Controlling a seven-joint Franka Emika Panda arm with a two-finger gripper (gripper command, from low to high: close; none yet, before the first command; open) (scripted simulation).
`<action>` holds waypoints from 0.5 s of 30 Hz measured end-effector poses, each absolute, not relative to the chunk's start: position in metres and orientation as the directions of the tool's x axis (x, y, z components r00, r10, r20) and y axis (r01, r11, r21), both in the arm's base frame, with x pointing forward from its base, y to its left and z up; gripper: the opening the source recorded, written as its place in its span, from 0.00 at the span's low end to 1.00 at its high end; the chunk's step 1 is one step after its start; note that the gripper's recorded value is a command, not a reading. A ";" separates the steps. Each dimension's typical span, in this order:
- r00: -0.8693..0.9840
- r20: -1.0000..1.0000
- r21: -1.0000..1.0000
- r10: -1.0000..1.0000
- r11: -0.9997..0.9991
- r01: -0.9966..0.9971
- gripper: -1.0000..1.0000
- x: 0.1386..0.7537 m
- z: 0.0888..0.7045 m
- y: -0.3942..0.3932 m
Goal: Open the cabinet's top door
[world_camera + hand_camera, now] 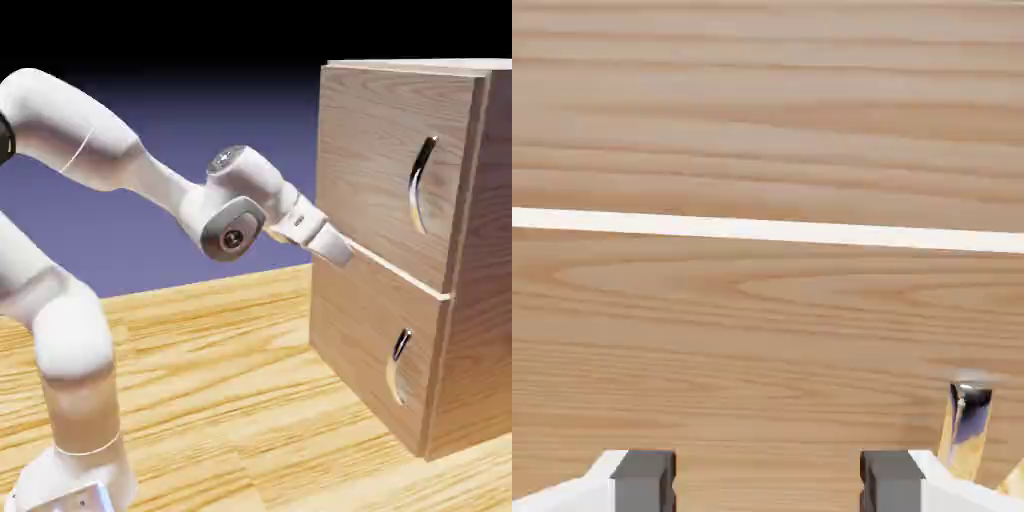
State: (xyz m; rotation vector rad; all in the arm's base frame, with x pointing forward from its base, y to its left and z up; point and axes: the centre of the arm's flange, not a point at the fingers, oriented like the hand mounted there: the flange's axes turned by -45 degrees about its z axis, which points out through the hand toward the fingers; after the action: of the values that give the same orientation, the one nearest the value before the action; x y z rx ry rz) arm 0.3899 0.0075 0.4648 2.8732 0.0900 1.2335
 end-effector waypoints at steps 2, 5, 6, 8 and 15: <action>0.670 0.739 0.041 0.066 -0.998 0.054 0.50 0.390 0.475 0.012; 0.643 0.762 0.049 0.077 -0.997 0.062 0.50 0.390 0.491 0.018; 0.633 0.770 0.051 0.081 -0.997 0.065 0.50 0.390 0.495 0.019; 0.614 0.784 0.057 0.087 -0.996 0.068 0.50 0.389 0.505 0.022; 0.543 0.834 0.072 0.101 -0.995 0.074 0.50 0.384 0.533 0.028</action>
State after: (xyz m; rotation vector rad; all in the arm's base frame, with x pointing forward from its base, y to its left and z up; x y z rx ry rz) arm 0.3839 0.0285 0.5331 2.7343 0.1556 1.4808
